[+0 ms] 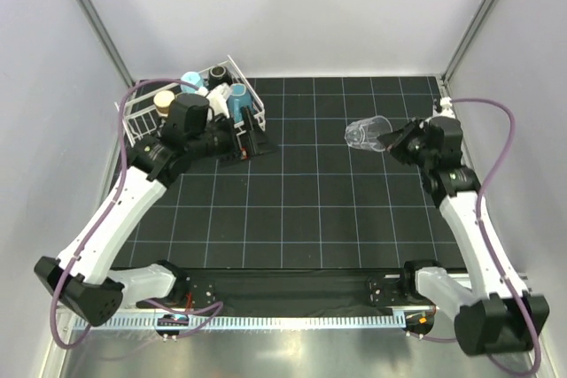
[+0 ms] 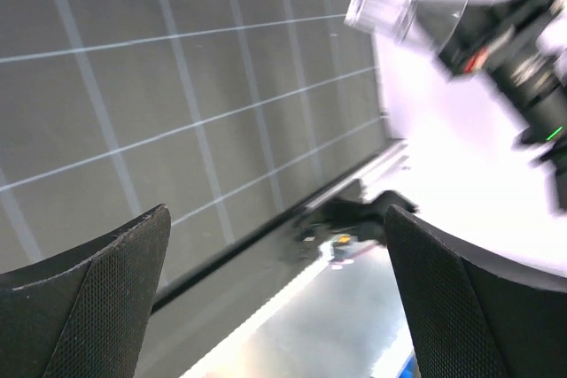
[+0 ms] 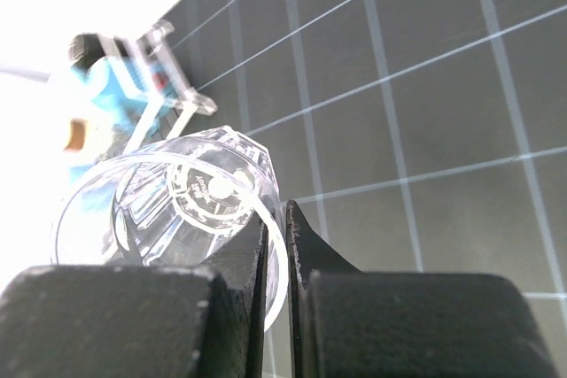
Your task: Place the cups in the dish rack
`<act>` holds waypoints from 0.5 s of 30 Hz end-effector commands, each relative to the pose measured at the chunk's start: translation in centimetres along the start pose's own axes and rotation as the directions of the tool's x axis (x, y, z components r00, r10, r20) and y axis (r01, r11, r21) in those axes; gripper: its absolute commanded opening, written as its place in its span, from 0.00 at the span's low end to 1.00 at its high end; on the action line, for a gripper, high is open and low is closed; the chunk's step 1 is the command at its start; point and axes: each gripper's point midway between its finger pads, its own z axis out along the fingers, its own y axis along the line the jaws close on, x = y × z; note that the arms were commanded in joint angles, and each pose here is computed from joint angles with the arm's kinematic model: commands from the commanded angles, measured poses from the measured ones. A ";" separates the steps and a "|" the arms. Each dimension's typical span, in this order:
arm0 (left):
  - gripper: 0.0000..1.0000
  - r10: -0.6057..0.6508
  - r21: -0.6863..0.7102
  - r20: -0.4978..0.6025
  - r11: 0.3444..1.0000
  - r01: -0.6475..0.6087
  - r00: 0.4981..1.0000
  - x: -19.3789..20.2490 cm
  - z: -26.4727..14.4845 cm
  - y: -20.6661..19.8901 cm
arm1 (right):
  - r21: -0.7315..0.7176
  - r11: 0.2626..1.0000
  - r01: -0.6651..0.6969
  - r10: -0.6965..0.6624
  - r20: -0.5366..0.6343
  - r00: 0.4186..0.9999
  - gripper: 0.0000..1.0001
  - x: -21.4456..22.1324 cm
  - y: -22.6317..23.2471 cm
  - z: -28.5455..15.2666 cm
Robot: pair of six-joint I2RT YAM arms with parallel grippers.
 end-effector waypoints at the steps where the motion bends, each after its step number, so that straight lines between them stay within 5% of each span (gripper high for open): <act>1: 1.00 -0.059 0.171 -0.012 0.984 0.060 0.998 -1.0 0.8 -3.8 | -0.248 0.969 0.011 0.009 0.080 0.997 0.04 -0.4 4.4 -3.9; 10: 1.00 -0.253 0.341 -0.093 0.901 0.270 0.963 -2.6 3.5 -7.3 | -0.502 0.865 -0.024 0.097 0.120 0.988 0.05 0.6 8.1 -10.4; 15: 1.00 -0.395 0.521 -0.077 0.767 0.375 0.915 -5.4 3.2 -10.8 | -0.528 0.845 0.091 0.032 0.219 0.975 0.06 -1.0 9.5 -12.9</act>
